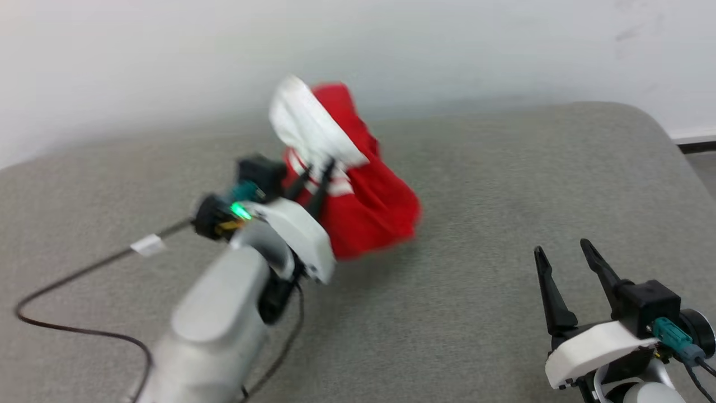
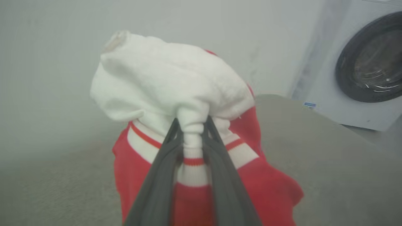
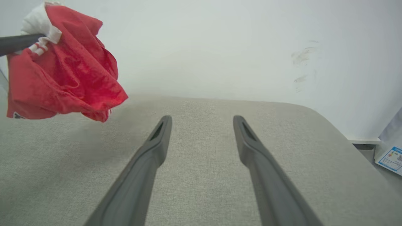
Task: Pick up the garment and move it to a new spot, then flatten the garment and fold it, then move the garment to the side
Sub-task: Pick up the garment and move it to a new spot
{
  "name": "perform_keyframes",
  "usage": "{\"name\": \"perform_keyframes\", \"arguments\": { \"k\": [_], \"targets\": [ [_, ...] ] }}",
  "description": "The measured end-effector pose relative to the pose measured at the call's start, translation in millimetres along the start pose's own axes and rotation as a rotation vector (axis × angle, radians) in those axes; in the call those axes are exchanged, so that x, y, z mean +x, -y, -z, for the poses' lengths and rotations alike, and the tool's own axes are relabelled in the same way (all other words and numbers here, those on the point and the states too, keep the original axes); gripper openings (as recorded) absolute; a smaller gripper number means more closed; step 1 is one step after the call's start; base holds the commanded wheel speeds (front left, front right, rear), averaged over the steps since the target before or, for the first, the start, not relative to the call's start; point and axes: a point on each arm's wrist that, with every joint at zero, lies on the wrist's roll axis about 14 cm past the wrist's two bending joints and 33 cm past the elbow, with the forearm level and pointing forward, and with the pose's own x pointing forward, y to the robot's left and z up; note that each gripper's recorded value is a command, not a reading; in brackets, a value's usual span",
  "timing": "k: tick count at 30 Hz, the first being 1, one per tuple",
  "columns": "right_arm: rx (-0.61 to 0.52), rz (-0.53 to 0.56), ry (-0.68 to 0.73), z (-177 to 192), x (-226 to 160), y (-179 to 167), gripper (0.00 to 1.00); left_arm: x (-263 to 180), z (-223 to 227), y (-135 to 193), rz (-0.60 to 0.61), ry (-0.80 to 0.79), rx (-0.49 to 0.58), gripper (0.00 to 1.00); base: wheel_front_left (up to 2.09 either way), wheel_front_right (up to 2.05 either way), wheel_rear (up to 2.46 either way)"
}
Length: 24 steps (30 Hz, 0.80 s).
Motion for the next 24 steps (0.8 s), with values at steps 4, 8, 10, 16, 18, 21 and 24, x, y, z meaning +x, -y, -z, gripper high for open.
{"name": "perform_keyframes", "arguments": {
  "k": [4, 8, 10, 16, 18, 21, 24],
  "targets": [
    [0.001, 0.05, -0.005, -0.1, -14.0, 14.7, 1.0, -6.6, 52.4, 72.3, 0.168, -0.129, -0.06, 0.0, 0.0, 0.0, 0.0],
    [0.014, 0.07, -0.023, 6.1, -15.9, 20.5, 1.0, -31.1, 112.7, 113.0, 0.26, -0.296, -0.109, 0.05, 0.0, 0.0, 0.0],
    [0.017, 0.072, -0.027, 8.5, -15.4, 21.3, 1.0, -43.2, 134.5, 119.8, 0.27, -0.363, -0.134, 0.92, 0.0, 0.0, 0.0],
    [0.025, 0.049, -0.032, 11.2, -8.1, 14.5, 1.0, -42.7, 118.3, 102.6, 0.217, -0.256, -0.127, 1.0, 0.0, 0.0, 0.0],
    [0.025, 0.034, -0.026, 9.8, -4.9, 10.2, 1.0, -37.5, 97.0, 85.6, 0.173, -0.175, -0.101, 1.0, 0.0, 0.0, 0.0],
    [0.019, 0.013, -0.022, 8.0, -1.6, 4.0, 1.0, -36.7, 66.0, 61.9, 0.099, -0.067, -0.061, 1.0, 0.0, 0.0, 0.0],
    [0.011, -0.007, -0.014, 4.4, 1.3, -2.4, 1.0, -43.2, 39.1, 31.3, -0.018, 0.018, -0.018, 1.0, 0.0, 0.0, 0.0]
  ]
}}
